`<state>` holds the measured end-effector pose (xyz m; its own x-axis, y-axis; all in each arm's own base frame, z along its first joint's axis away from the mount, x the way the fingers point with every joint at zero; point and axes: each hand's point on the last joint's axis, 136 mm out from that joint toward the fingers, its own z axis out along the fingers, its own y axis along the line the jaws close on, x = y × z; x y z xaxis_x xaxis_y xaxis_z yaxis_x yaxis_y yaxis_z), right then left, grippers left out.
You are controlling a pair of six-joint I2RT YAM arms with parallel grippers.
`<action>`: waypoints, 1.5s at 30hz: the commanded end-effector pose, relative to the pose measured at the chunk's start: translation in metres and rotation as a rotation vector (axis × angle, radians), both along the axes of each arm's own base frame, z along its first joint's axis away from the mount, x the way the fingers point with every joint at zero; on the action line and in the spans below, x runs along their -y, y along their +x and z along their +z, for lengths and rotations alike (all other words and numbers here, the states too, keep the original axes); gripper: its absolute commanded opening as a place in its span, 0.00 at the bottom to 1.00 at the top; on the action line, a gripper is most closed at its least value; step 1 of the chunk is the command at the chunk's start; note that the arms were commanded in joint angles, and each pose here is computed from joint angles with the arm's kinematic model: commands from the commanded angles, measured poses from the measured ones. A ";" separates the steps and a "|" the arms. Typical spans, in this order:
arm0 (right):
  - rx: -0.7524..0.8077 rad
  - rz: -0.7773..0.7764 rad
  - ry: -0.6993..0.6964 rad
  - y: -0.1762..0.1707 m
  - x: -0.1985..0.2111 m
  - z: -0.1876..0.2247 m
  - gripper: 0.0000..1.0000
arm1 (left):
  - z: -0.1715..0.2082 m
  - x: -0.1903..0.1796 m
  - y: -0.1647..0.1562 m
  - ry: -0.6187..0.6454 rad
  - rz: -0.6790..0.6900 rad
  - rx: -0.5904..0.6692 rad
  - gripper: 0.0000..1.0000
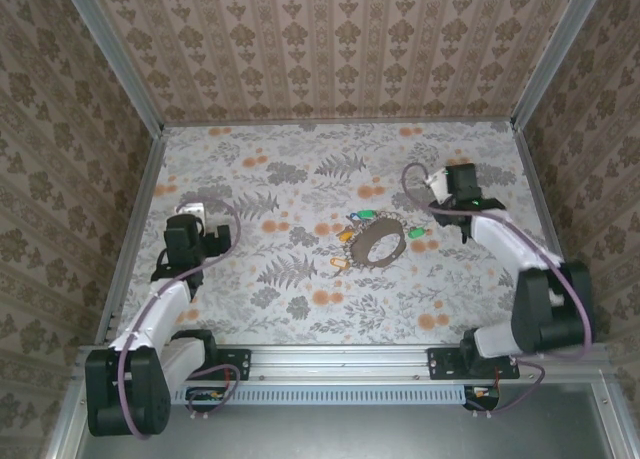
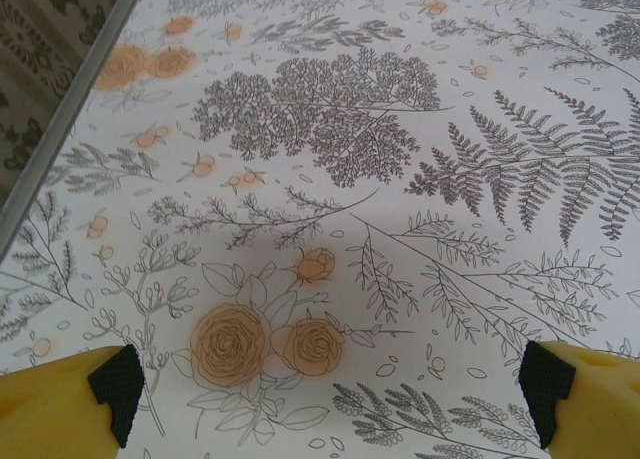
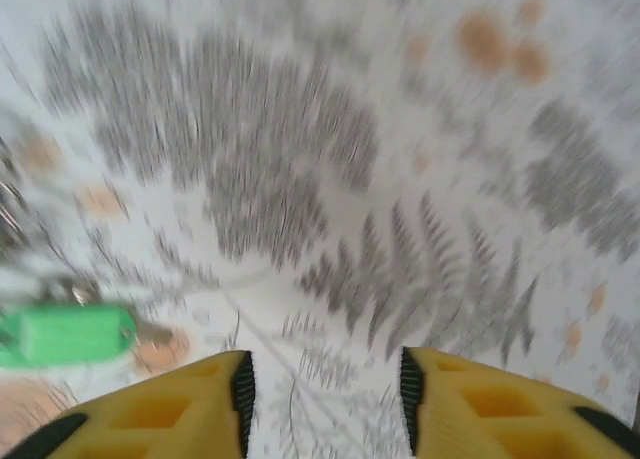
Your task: Put the keys on the keyring
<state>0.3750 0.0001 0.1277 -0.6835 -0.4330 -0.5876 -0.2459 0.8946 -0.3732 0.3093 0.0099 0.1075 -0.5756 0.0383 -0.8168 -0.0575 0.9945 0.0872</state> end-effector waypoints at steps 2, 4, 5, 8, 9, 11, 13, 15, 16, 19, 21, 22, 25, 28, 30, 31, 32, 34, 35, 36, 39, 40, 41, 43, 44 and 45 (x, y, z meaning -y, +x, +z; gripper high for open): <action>0.406 0.016 0.386 0.003 -0.030 0.068 0.99 | 0.025 0.006 0.015 0.089 -0.077 0.138 1.00; 0.452 0.037 0.414 -0.009 -0.034 0.068 1.00 | 0.025 0.013 0.019 0.099 -0.129 0.154 1.00; 0.469 0.025 0.412 -0.015 -0.031 0.065 1.00 | 0.025 0.016 0.022 0.101 -0.147 0.168 1.00; 0.497 -0.020 0.393 -0.029 -0.019 0.047 1.00 | 0.017 0.025 0.030 0.076 -0.193 0.185 1.00; 0.496 -0.033 0.392 -0.032 -0.016 0.040 1.00 | 0.015 0.027 0.032 0.071 -0.208 0.187 1.00; 0.482 -0.084 0.414 -0.033 -0.005 0.021 0.99 | 0.009 0.033 0.038 0.062 -0.243 0.202 1.00; 0.510 -0.080 0.456 -0.030 -0.003 0.010 1.00 | 0.011 0.038 0.044 0.059 -0.277 0.232 1.00; 0.553 -0.049 0.471 -0.022 -0.006 0.008 1.00 | 0.014 0.036 0.051 0.040 -0.272 0.269 1.00; 0.541 -0.040 0.483 -0.016 -0.008 0.008 1.00 | 0.016 0.033 0.056 0.036 -0.267 0.284 1.00; 0.575 -0.073 0.541 0.003 -0.006 0.005 1.00 | 0.013 0.024 0.066 0.016 -0.227 0.260 1.00; 0.537 -0.122 0.535 0.011 0.001 -0.017 1.00 | 0.014 0.022 0.066 0.021 -0.208 0.263 1.00; 0.555 -0.156 0.531 0.015 0.007 -0.023 0.99 | 0.015 0.021 0.066 0.017 -0.198 0.273 1.00; 0.521 -0.197 0.465 0.017 0.006 -0.028 1.00 | 0.012 0.028 0.068 -0.006 -0.216 0.355 1.00; 0.528 -0.236 0.418 0.018 0.009 -0.028 1.00 | 0.000 0.026 0.081 0.036 -0.184 0.375 1.00; 0.537 -0.247 0.418 0.020 0.011 -0.027 0.99 | -0.014 0.024 0.088 0.036 -0.162 0.252 1.00; 0.535 -0.290 0.413 0.020 0.017 -0.027 1.00 | -0.011 0.020 0.090 0.038 -0.137 0.272 1.00; 0.527 -0.324 0.397 0.021 0.022 -0.029 0.99 | -0.014 0.012 0.089 0.020 -0.095 0.246 1.00; 0.527 -0.310 0.398 0.021 0.020 -0.028 1.00 | -0.013 0.010 0.091 0.022 -0.081 0.247 1.00; 0.526 -0.301 0.398 0.021 0.018 -0.028 0.99 | -0.015 0.009 0.090 0.023 -0.078 0.236 1.00; 0.522 -0.297 0.398 0.022 0.017 -0.028 1.00 | -0.014 0.009 0.091 0.024 -0.078 0.244 1.00; 0.522 -0.295 0.399 0.022 0.017 -0.028 1.00 | -0.014 0.009 0.091 0.022 -0.079 0.243 1.00; 0.522 -0.295 0.399 0.022 0.017 -0.028 0.99 | -0.014 0.010 0.091 0.022 -0.080 0.243 1.00; 0.523 -0.294 0.398 0.022 0.017 -0.028 1.00 | -0.014 0.009 0.091 0.022 -0.079 0.242 1.00; 0.521 -0.291 0.400 0.022 0.016 -0.028 1.00 | -0.013 0.010 0.090 0.023 -0.081 0.246 1.00; 0.517 -0.287 0.401 0.023 0.016 -0.028 1.00 | -0.013 0.010 0.090 0.023 -0.082 0.246 1.00; 0.515 -0.286 0.399 0.023 0.015 -0.029 1.00 | -0.013 0.010 0.090 0.024 -0.083 0.247 1.00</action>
